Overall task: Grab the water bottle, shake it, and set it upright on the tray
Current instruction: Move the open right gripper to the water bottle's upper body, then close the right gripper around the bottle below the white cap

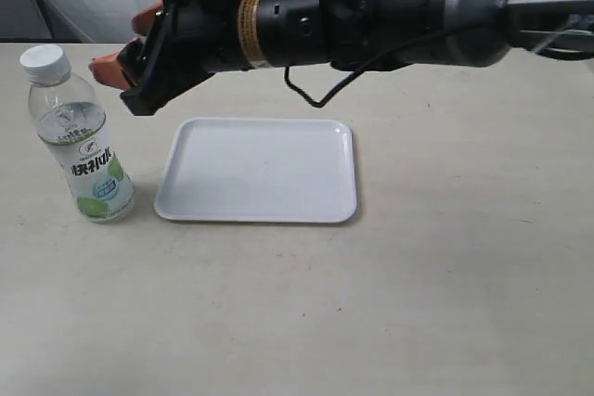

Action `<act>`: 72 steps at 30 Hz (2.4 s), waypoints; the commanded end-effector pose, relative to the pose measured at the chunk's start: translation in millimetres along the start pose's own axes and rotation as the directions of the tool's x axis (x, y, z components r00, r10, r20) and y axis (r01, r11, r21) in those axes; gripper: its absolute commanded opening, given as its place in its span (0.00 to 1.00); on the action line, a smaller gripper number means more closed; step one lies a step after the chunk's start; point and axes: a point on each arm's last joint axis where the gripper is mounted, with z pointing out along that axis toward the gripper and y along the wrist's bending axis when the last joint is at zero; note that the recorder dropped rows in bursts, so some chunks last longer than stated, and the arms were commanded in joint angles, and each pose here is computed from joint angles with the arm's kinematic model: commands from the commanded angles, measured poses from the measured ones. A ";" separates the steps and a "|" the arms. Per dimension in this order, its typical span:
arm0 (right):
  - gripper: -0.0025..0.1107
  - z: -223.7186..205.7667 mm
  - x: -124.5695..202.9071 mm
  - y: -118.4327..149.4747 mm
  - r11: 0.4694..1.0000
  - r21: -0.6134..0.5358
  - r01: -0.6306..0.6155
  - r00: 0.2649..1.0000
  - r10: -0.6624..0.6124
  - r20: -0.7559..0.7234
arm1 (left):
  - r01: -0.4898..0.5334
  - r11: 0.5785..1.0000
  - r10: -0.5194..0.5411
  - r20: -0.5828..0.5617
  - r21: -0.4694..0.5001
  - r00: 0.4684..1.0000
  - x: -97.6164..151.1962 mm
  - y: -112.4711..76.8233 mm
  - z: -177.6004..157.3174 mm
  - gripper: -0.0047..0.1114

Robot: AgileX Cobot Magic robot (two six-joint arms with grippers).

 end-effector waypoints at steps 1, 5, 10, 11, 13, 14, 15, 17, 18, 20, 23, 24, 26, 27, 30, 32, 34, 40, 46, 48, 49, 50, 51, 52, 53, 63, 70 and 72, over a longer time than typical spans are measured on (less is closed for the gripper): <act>0.62 22.7 -0.4 0.0 0.995 -0.006 -0.098 0.994 0.098 0.053 | 0.004 1.000 -0.004 0.000 -0.001 1.000 0.7 -0.1 -0.2 0.04; 0.62 41.4 3.4 3.3 0.995 -0.028 -0.097 0.994 0.099 0.056 | 0.004 1.000 -0.004 0.000 -0.001 1.000 0.7 -0.1 -0.2 0.04; 0.62 59.8 10.8 8.0 0.995 -0.051 -0.091 0.994 0.093 0.049 | 0.004 1.000 -0.004 0.000 -0.001 1.000 0.7 -0.1 -0.2 0.04; 0.62 61.9 11.9 8.9 0.994 -0.059 -0.091 0.994 0.094 0.050 | 0.004 1.000 -0.004 0.000 -0.001 1.000 0.7 -0.1 -0.2 0.04; 0.62 62.5 10.6 11.1 0.994 -0.067 -0.090 0.994 0.094 0.055 | 0.004 1.000 -0.004 0.000 -0.001 1.000 0.7 -0.1 -0.2 0.04; 0.62 62.9 10.6 11.7 0.994 -0.066 -0.090 0.994 0.093 0.053 | 0.004 1.000 -0.004 0.000 -0.001 1.000 0.7 -0.1 -0.2 0.04; 0.62 62.8 10.4 12.0 0.994 -0.069 -0.089 0.994 0.093 0.055 | 0.004 1.000 -0.004 0.000 -0.001 1.000 0.7 -0.1 -0.2 0.04; 0.62 64.5 9.4 17.3 0.993 -0.083 -0.084 0.994 0.089 0.056 | 0.004 1.000 -0.004 0.000 -0.001 1.000 0.7 -0.1 -0.2 0.04; 0.62 65.3 9.0 19.8 0.993 -0.088 -0.081 0.995 0.086 0.055 | 0.004 1.000 -0.004 0.000 -0.001 1.000 0.7 -0.1 -0.2 0.04; 0.62 66.3 8.5 22.8 0.993 -0.094 -0.077 0.995 0.083 0.055 | 0.004 1.000 -0.004 0.000 -0.001 1.000 0.7 -0.1 -0.2 0.04; 0.62 66.5 9.3 21.5 0.994 -0.078 -0.078 0.996 0.082 0.047 | 0.004 1.000 -0.004 0.000 -0.001 1.000 0.7 -0.1 -0.2 0.04; 0.62 66.5 9.2 21.7 0.994 -0.080 -0.078 0.995 0.082 0.048 | 0.004 1.000 -0.004 0.000 -0.001 1.000 0.7 -0.1 -0.2 0.04; 0.62 66.4 9.2 21.8 0.994 -0.081 -0.078 0.995 0.082 0.048 | 0.004 1.000 -0.004 0.000 -0.001 1.000 0.7 -0.1 -0.2 0.04; 0.62 66.5 9.6 21.1 0.994 -0.074 -0.078 0.996 0.082 0.044 | 0.004 1.000 -0.004 0.000 -0.001 1.000 0.7 -0.1 -0.2 0.04; 0.62 66.8 12.1 16.7 0.996 -0.023 -0.083 0.996 0.084 0.020 | 0.004 1.000 -0.004 0.000 -0.001 1.000 0.7 -0.1 -0.2 0.04; 0.62 66.8 12.2 14.6 0.994 -0.001 -0.113 0.993 0.113 0.022 | 0.004 1.000 -0.004 0.000 -0.001 1.000 0.7 -0.1 -0.2 0.04; 0.62 66.8 10.7 13.0 0.986 0.013 -0.165 0.986 0.164 0.040 | 0.004 1.000 -0.004 0.000 -0.001 1.000 0.7 -0.1 -0.2 0.04; 0.62 66.8 10.8 12.5 0.985 0.018 -0.171 0.985 0.170 0.041 | 0.004 1.000 -0.004 0.000 -0.001 1.000 0.7 -0.1 -0.2 0.04; 0.78 66.7 10.2 13.3 0.985 0.008 -0.171 0.984 0.170 0.046 | 0.004 1.000 -0.004 0.000 -0.001 1.000 0.7 -0.1 -0.2 0.04; 0.94 66.8 10.3 13.7 0.987 0.005 -0.163 0.986 0.163 0.044 | 0.004 1.000 -0.004 0.000 -0.001 1.000 0.7 -0.1 -0.2 0.04; 0.94 66.8 10.3 13.9 0.987 0.003 -0.160 0.986 0.160 0.043 | 0.004 1.000 -0.004 0.000 -0.001 1.000 0.7 -0.1 -0.2 0.04; 0.95 66.8 10.4 13.9 0.987 0.003 -0.158 0.987 0.157 0.042 | 0.004 1.000 -0.004 0.000 -0.001 1.000 0.7 -0.1 -0.2 0.04; 0.95 66.8 10.4 13.9 0.987 0.003 -0.158 0.987 0.157 0.042 | 0.004 1.000 -0.004 0.000 -0.001 1.000 0.7 -0.1 -0.2 0.04; 0.94 66.8 10.4 13.6 0.987 0.005 -0.162 0.986 0.162 0.043 | 0.004 1.000 -0.004 0.000 -0.001 1.000 0.7 -0.1 -0.2 0.04; 0.94 66.8 10.3 13.6 0.986 0.006 -0.164 0.986 0.163 0.044 | 0.004 1.000 -0.004 0.000 -0.001 1.000 0.7 -0.1 -0.2 0.04; 0.94 71.8 19.1 15.4 0.985 0.018 -0.171 0.985 0.171 0.017 | 0.004 1.000 -0.004 0.000 -0.001 1.000 0.7 -0.1 -0.2 0.04; 0.94 89.9 48.5 24.6 0.981 -0.015 -0.194 0.980 0.193 -0.037 | 0.004 1.000 -0.004 0.000 -0.001 1.000 0.7 -0.1 -0.2 0.04; 0.94 92.0 51.2 26.4 0.980 -0.016 -0.199 0.979 0.199 -0.039 | 0.004 1.000 -0.004 0.000 -0.001 1.000 0.7 -0.1 -0.2 0.04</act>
